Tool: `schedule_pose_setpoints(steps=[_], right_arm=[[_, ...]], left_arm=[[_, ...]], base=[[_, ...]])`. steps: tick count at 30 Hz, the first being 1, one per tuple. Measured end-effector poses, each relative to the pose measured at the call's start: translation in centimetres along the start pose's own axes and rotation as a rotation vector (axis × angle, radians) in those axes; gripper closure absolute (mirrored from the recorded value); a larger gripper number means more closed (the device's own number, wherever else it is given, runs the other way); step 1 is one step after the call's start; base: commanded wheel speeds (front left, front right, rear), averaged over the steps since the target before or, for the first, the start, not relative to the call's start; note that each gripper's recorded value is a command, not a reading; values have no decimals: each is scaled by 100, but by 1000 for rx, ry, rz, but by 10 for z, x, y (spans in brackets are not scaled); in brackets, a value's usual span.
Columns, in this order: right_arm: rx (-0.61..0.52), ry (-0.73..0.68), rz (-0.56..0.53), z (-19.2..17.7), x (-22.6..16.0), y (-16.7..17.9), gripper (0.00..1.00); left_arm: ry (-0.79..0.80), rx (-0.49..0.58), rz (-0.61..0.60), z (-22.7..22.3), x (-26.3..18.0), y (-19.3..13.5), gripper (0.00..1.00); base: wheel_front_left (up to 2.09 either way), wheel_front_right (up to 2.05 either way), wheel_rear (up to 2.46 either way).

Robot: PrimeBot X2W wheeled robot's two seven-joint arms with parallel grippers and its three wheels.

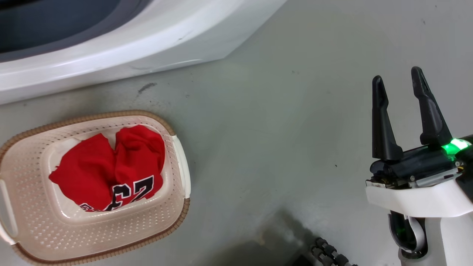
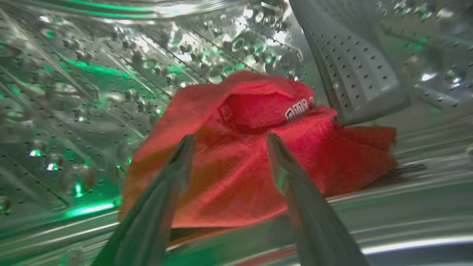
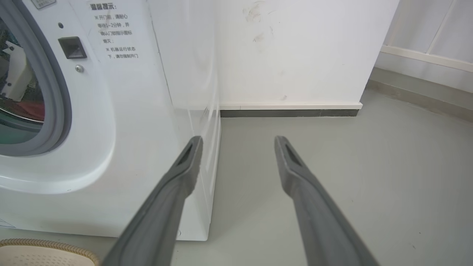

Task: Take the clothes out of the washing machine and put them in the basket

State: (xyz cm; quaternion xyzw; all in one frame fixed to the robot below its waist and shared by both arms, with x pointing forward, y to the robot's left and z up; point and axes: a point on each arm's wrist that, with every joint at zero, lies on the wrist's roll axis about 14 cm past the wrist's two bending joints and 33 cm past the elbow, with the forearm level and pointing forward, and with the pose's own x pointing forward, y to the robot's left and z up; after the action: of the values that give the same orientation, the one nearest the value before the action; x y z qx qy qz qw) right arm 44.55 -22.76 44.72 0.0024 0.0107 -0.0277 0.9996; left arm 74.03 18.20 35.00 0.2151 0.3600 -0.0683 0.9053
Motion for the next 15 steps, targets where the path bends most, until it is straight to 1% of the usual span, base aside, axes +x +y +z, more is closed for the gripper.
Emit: schedule_pose_setpoints(steps=[6,15], right_arm=[[-4,10,-6,-5,3,-3,0],[-5,19,-11,-10,5,-5,0]], left_arm=[[39,-10,-17,-12,12,-10,0],[64,-12,-20,-22,18,-13,0]], base=[[0,0,0],[0,0,0]])
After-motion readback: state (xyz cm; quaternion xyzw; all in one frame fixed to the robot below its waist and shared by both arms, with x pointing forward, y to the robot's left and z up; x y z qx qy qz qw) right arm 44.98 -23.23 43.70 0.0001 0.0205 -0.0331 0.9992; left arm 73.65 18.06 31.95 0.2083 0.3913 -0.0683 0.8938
